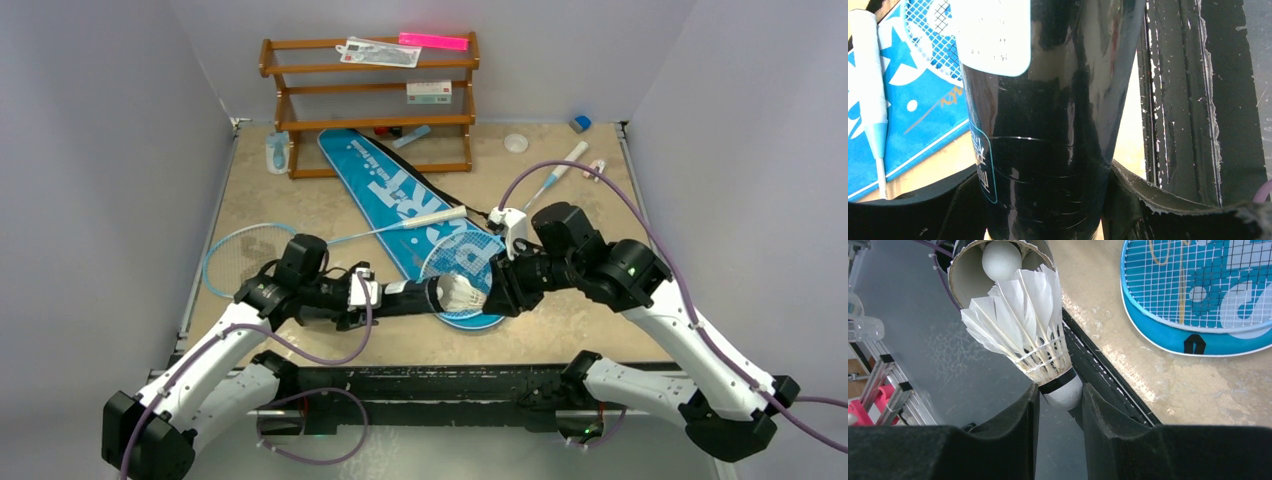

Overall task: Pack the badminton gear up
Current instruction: Place the shuttlecock at the shuttle tube.

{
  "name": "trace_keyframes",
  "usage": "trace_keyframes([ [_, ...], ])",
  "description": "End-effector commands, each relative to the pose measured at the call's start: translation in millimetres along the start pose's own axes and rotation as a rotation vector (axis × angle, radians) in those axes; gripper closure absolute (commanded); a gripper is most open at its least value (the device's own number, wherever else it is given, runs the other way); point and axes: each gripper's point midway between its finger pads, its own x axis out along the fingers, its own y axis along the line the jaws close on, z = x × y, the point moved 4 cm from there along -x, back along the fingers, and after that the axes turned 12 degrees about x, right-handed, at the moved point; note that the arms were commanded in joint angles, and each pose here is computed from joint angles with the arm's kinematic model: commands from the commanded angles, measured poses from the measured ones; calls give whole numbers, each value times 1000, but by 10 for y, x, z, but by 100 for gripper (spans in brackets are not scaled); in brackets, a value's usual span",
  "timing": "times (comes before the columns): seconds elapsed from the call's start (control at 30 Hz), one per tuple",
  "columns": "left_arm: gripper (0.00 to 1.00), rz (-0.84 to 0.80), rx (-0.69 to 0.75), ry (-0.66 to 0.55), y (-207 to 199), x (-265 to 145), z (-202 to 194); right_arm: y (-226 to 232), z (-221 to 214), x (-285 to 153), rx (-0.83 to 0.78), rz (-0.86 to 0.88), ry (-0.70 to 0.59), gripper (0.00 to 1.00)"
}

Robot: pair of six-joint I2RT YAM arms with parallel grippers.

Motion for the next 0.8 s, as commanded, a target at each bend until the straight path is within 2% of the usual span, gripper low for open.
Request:
trace_keyframes([
  [0.0,64,7,75,-33,83,-12,144,-54,-41,-67,-14,-56,31,88],
  [0.77,65,-32,37,37,43,78,44,-110,-12,27,-24,-90,87,90],
])
